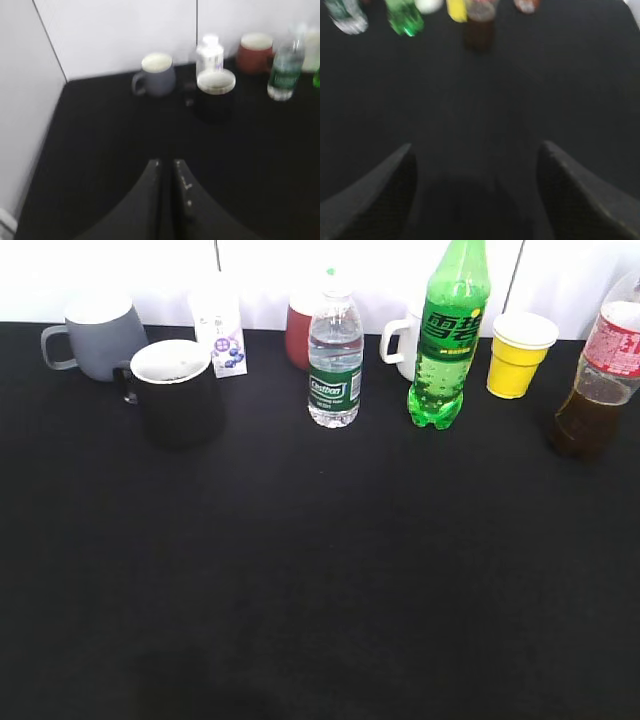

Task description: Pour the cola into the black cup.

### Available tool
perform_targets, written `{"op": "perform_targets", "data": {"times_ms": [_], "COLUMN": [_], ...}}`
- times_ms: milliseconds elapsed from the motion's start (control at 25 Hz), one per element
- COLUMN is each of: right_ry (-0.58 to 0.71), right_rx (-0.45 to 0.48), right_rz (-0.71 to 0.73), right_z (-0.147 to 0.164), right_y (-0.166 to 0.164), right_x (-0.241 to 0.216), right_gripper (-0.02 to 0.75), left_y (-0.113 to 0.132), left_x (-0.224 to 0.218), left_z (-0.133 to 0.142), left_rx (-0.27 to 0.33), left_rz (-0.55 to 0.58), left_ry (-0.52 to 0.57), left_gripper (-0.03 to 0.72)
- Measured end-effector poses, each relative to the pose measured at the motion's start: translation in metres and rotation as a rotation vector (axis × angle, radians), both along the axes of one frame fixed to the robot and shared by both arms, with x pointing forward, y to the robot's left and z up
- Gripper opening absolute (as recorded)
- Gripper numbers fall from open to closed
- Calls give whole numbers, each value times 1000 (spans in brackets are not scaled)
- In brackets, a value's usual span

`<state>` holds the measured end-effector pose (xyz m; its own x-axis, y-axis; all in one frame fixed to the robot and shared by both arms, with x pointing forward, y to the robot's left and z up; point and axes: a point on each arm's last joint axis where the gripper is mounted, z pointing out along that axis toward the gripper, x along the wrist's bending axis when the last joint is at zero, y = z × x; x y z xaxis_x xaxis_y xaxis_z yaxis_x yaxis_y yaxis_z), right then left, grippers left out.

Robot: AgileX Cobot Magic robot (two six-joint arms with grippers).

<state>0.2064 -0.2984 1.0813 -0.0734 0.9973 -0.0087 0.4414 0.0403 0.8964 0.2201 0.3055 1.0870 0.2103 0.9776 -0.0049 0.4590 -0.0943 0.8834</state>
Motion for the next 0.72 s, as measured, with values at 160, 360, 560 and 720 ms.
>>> {"op": "perform_targets", "data": {"times_ms": [160, 360, 560, 720], "right_ry": [4, 59, 82, 11], "right_rx": [-24, -23, -21, 24], "right_rz": [-9, 14, 18, 26], "right_z": [0, -14, -20, -26], "right_y": [-2, 1, 1, 4], "right_x": [0, 7, 10, 24], "right_gripper": [565, 565, 565, 565], "left_y": [-3, -3, -3, -3], "left_x": [12, 12, 12, 12], "left_z": [-26, -26, -25, -25], "left_rx": [19, 18, 18, 17], "left_rz": [0, 0, 0, 0], "left_ry": [90, 85, 85, 82], "left_gripper": [47, 129, 529, 539]}}
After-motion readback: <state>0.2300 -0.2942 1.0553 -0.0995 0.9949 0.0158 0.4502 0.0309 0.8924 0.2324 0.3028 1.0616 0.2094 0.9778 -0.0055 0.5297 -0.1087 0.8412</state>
